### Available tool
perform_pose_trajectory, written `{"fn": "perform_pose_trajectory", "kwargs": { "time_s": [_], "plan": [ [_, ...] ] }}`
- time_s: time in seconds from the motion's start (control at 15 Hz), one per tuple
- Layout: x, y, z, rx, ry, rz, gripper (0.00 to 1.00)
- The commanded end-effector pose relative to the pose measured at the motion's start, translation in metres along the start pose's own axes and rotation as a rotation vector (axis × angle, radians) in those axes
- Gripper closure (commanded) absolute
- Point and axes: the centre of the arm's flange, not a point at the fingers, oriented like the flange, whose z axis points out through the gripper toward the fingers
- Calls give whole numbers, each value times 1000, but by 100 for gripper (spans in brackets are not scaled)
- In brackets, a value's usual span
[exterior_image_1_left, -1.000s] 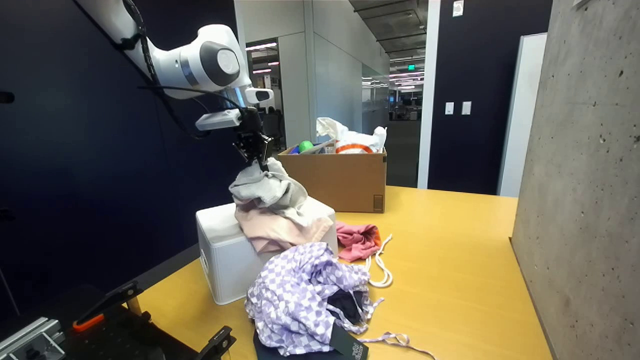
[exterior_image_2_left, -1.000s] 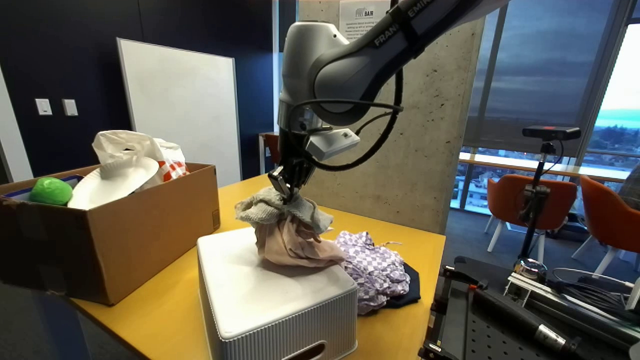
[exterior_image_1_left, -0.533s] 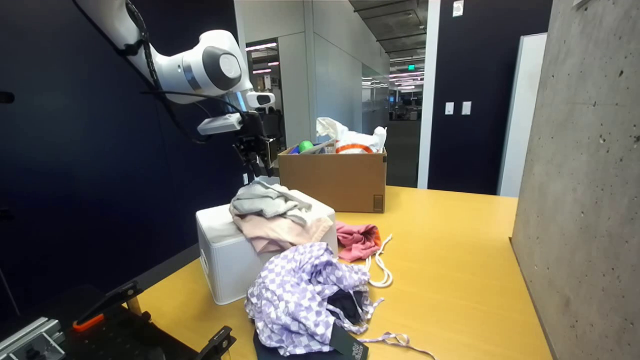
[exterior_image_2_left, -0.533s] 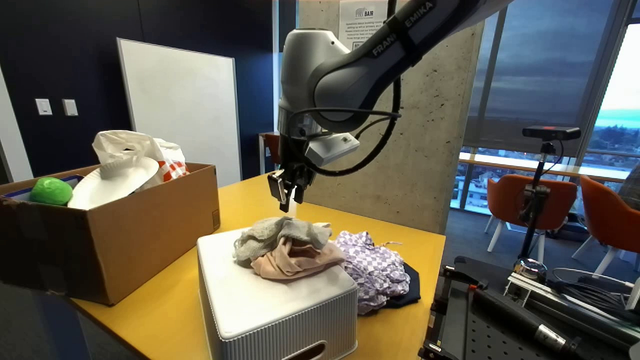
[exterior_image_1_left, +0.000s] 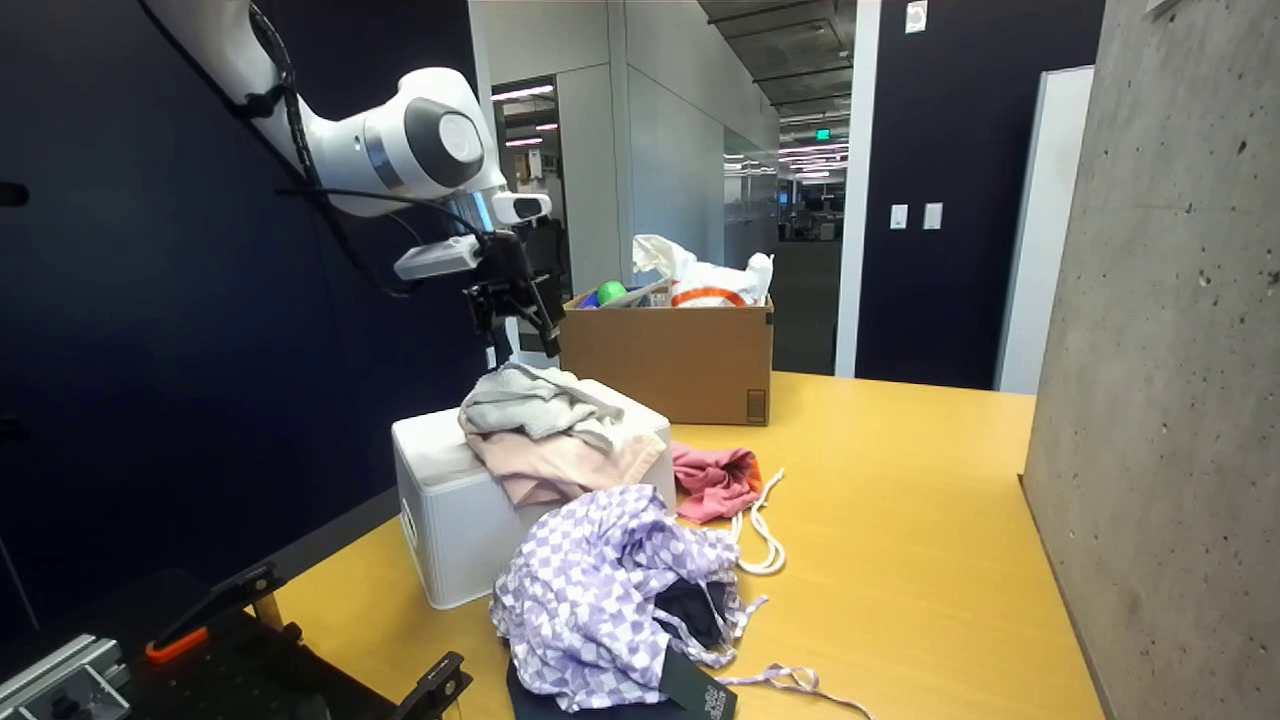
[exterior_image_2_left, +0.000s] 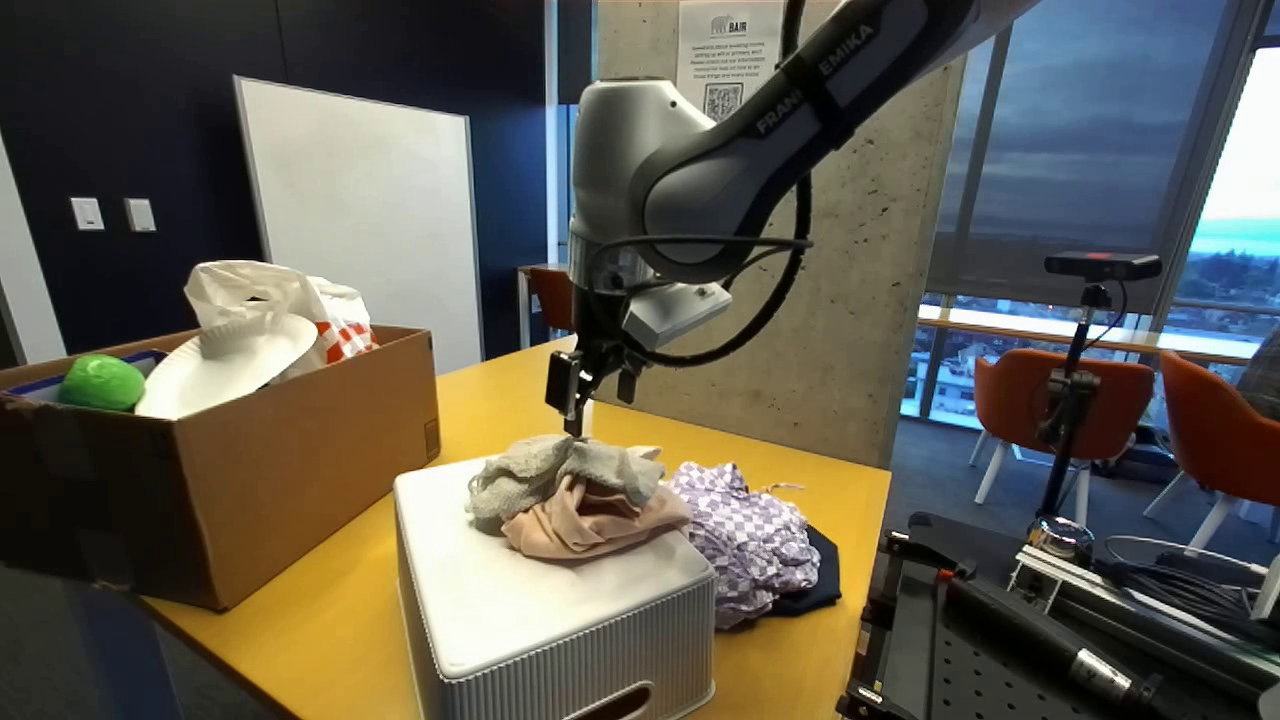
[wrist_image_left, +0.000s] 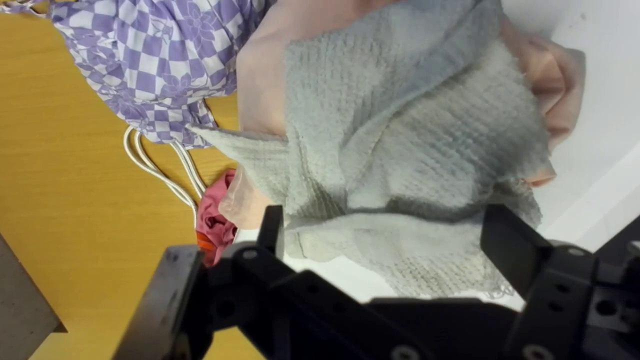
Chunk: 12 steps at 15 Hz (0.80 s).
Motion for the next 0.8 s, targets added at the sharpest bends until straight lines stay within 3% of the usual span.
{"fn": "perform_pose_trajectory", "kwargs": {
  "time_s": [0.0,0.27,0.33,0.47,0.73],
  "plan": [
    [-1,-15,24,7,2,-30,0],
    [-8,-14,38,21,-3,-26,0],
    [-9,-14,39,23,-2,-26,25],
    [-11,-16,40,26,1,-29,34],
    [-13,-17,37,27,9,-28,66]
  ]
}}
